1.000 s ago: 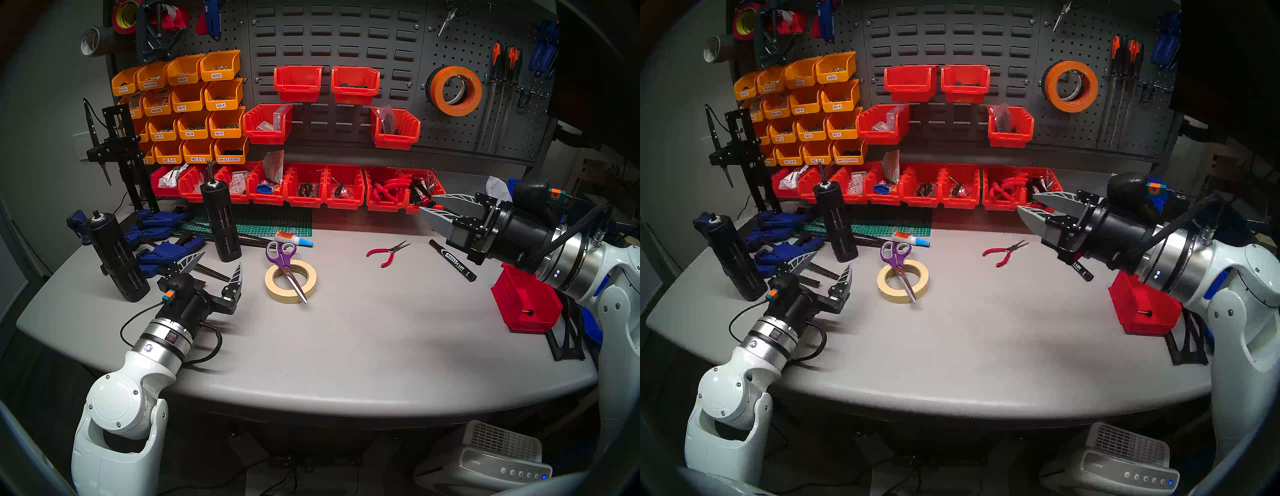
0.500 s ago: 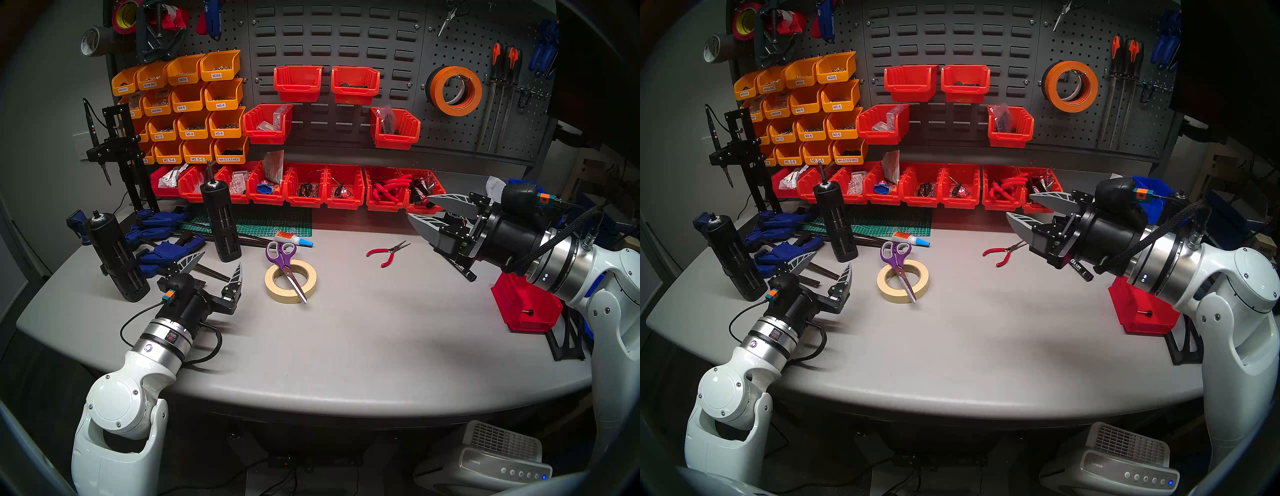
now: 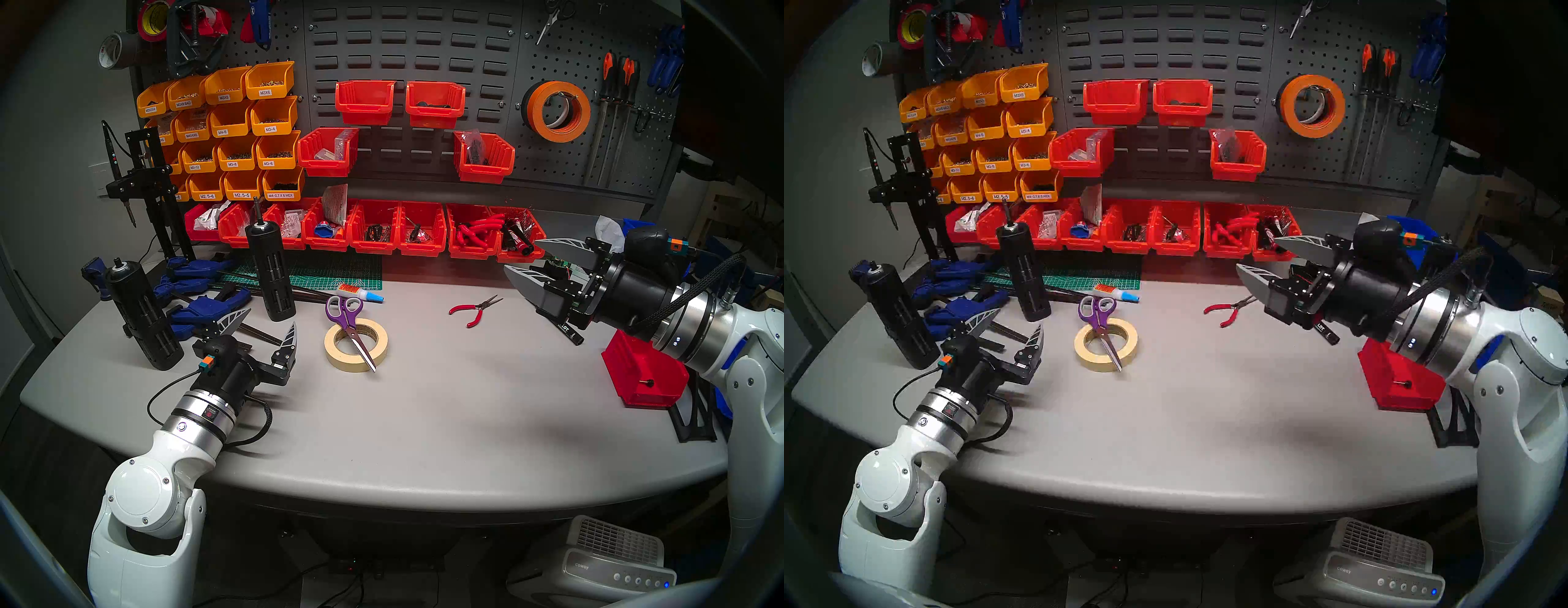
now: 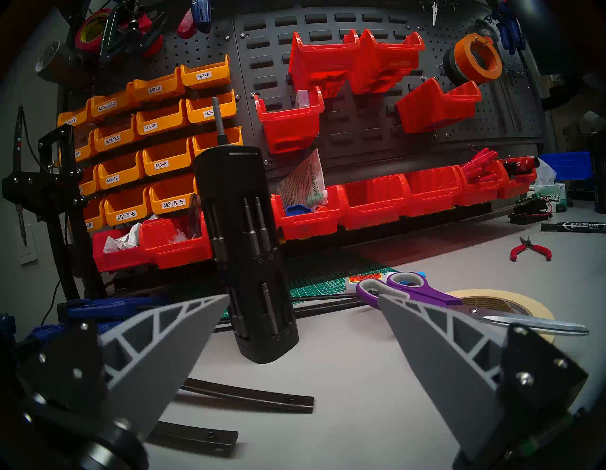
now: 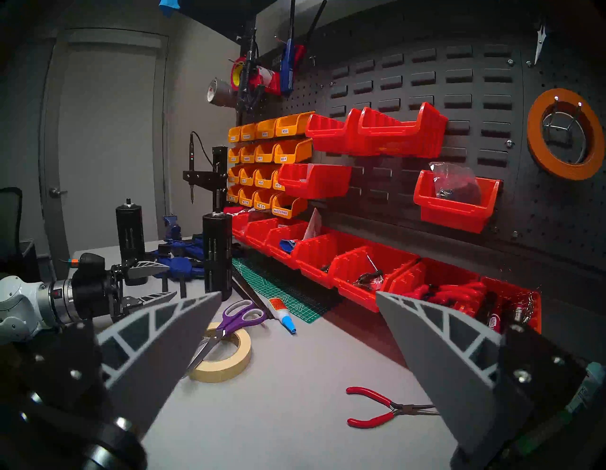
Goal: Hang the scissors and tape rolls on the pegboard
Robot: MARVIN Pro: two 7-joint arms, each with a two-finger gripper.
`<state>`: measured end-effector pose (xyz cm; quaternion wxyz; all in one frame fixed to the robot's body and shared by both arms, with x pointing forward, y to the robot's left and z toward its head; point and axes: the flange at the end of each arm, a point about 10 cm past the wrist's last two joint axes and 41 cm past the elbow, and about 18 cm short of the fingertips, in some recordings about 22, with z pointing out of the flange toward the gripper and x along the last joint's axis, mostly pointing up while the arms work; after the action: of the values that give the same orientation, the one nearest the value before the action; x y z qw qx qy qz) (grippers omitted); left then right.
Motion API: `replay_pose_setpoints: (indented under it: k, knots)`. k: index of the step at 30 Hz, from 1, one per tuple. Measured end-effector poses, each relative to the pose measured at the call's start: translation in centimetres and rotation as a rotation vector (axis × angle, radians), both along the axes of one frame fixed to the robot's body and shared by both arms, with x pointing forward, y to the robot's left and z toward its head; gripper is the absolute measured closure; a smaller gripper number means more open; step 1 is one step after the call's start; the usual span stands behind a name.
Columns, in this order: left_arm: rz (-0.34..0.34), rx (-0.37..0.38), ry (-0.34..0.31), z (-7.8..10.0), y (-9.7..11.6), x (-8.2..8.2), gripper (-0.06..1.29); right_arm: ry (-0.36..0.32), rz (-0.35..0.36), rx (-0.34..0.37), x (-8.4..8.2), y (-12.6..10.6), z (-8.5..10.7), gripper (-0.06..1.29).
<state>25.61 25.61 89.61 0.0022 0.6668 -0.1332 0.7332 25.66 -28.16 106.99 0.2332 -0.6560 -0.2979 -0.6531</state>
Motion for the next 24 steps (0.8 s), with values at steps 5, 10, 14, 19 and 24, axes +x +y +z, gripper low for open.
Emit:
replay_pose_setpoints:
  k: [5, 10, 14, 19, 24]
  knots:
    - [0.000, 0.000, 0.000, 0.00, 0.00, 0.00, 0.00, -0.001, 0.004, 0.004, -0.08, -0.04, 0.03, 0.01]
    - [0.000, 0.000, 0.000, 0.00, 0.00, 0.00, 0.00, -0.001, 0.006, 0.006, -0.12, -0.06, 0.03, 0.01]
    - [0.000, 0.000, 0.000, 0.00, 0.00, 0.00, 0.00, -0.002, 0.007, 0.007, -0.15, -0.08, 0.04, 0.01]
    - [0.000, 0.000, 0.000, 0.00, 0.00, 0.00, 0.00, -0.002, 0.006, 0.008, -0.16, -0.10, 0.04, 0.01]
    - [0.000, 0.000, 0.000, 0.00, 0.00, 0.00, 0.00, -0.003, 0.005, 0.009, -0.17, -0.12, 0.04, 0.01]
